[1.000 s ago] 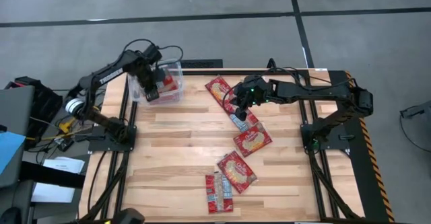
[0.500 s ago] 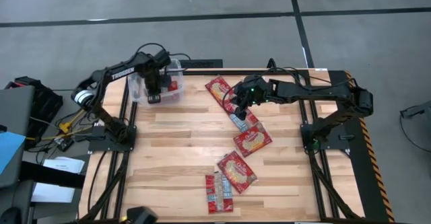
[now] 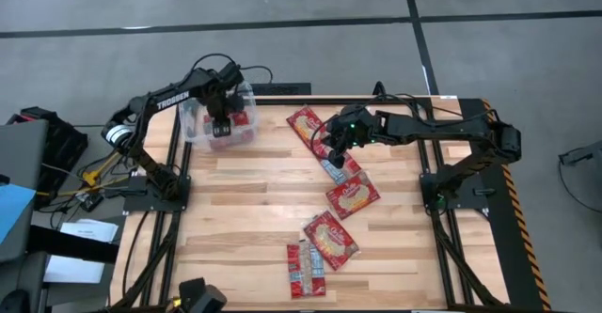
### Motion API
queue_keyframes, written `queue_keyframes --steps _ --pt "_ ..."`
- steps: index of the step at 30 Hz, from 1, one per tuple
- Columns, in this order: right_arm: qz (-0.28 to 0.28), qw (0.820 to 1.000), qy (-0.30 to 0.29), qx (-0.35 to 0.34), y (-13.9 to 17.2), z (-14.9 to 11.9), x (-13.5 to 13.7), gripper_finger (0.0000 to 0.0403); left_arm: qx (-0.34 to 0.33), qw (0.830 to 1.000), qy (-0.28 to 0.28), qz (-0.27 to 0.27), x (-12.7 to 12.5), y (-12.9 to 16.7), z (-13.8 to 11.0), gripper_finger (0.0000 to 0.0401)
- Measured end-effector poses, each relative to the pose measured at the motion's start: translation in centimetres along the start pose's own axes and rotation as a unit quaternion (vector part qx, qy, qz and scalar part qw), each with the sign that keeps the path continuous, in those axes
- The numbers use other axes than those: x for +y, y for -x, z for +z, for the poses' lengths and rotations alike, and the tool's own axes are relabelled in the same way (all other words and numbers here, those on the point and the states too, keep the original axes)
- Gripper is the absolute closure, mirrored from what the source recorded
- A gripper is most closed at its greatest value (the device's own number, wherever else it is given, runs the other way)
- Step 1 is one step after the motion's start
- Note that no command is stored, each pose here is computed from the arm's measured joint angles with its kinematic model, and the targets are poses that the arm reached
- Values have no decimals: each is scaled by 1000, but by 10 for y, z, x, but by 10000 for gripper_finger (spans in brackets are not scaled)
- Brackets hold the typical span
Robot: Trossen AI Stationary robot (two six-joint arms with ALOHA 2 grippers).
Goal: Sort popcorn bags into baskets
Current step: Put the red popcorn bag into the transparent bin
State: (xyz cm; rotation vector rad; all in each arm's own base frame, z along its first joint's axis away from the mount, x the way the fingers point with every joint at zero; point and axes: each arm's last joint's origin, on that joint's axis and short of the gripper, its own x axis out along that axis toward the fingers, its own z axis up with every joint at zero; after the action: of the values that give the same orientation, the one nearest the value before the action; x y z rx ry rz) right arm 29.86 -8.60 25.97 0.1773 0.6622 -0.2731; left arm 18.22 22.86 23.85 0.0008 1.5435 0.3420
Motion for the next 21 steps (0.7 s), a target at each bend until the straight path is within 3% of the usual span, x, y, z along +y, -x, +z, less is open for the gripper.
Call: queue_keyframes --steps 6,12,14,17,21 --pt "0 1000 5 1 0 0 0 358 20 991 47 123 17 25 9 195" --pt "-13 1000 -1 22 1 -4 -10 364 -64 975 162 136 29 72 21 186" --pt "-26 999 -18 35 0 -6 -20 367 -121 964 218 96 30 91 26 186" --pt "-46 997 -35 50 -10 -16 -37 375 -233 934 269 -27 28 122 37 186" --pt "-57 995 -55 55 -33 -33 -57 385 -337 891 241 -187 5 148 59 186"
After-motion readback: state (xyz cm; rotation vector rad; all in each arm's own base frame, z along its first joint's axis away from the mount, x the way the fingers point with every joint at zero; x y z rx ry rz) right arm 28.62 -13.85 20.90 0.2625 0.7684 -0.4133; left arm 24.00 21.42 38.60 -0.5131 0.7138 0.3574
